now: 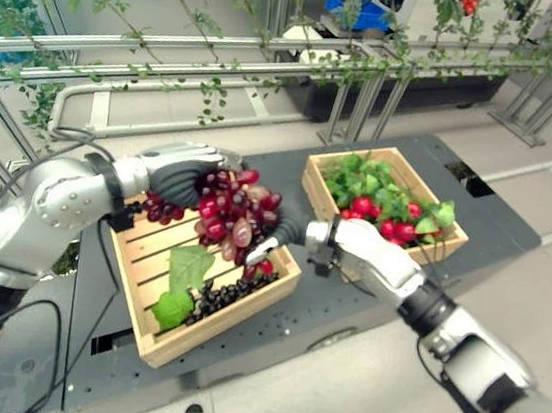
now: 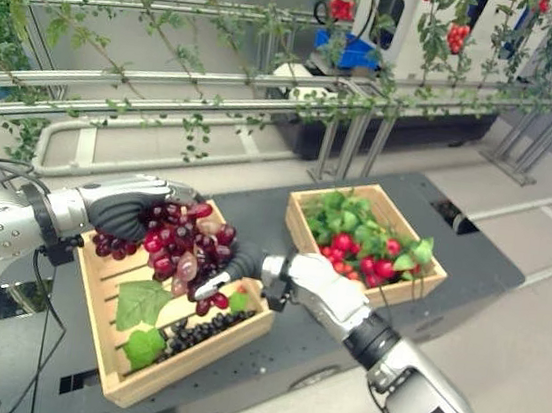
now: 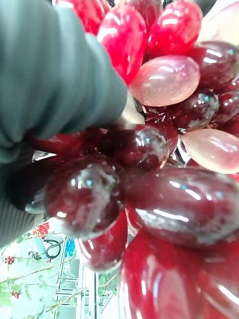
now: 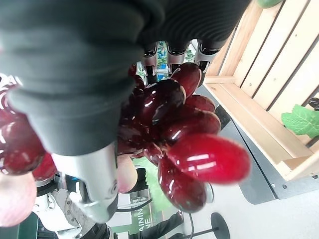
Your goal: Pick up the fruits from the basket on one side to the basket on the other side
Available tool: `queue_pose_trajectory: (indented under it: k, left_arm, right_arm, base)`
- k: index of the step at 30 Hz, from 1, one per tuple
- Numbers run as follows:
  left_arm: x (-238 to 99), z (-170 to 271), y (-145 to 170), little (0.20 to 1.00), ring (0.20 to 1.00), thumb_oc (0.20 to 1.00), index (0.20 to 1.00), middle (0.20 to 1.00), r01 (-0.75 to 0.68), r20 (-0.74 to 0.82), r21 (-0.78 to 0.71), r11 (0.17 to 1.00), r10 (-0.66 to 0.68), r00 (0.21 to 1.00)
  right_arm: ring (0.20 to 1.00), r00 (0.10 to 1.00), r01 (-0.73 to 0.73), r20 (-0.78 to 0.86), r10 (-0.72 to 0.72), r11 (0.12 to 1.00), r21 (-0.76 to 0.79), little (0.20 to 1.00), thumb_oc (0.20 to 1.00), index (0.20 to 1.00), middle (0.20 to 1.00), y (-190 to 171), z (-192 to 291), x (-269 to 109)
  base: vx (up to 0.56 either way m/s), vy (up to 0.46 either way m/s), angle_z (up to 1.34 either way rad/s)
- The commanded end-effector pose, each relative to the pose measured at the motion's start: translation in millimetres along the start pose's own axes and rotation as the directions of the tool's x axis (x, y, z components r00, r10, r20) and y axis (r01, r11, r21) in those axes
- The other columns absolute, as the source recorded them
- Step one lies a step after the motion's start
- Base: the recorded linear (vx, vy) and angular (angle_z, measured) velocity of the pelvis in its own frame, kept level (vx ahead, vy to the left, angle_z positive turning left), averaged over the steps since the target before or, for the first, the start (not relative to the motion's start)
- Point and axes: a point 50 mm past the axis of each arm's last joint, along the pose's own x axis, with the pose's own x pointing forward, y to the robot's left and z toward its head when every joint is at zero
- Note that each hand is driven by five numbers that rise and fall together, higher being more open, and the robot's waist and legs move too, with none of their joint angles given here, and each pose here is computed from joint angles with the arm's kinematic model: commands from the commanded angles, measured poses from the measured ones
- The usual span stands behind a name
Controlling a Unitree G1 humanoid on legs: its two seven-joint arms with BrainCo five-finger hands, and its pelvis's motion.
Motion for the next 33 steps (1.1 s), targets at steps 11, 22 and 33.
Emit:
queue_pose_trajectory:
  k: [11, 22, 33]
  left_arm:
    - [2.3, -1.7, -11.5, 0.2, 0.2, 0.2, 0.2, 0.2, -0.023, -0.001, -0.027, 0.999, 0.023, 1.0]
    - [3.5, -1.7, -13.3, 0.2, 0.2, 0.2, 0.2, 0.2, -0.037, 0.001, -0.035, 0.999, 0.037, 0.999]
    - [3.2, -2.7, -14.2, 0.473, 0.473, 0.473, 0.473, 0.473, -0.054, -0.005, -0.037, 0.998, 0.054, 0.999]
  right_arm:
    - [0.2, 0.921, -0.08, 0.379, 0.09, 0.996, -0.04, 0.2, 0.2, 0.2, 0.2, 18.9, 70.1, 25.0]
    - [0.2, 0.92, -0.089, 0.383, 0.084, 0.996, -0.004, 0.2, 0.2, 0.2, 0.2, 19.9, 68.2, 27.1]
    - [0.2, 0.922, -0.101, 0.379, 0.082, 0.995, 0.028, 0.2, 0.2, 0.2, 0.2, 20.9, 63.0, 26.2]
  base:
    - [0.0, 0.0, 0.0]
    - [0.0, 0.0, 0.0]
    - [0.0, 0.0, 0.0]
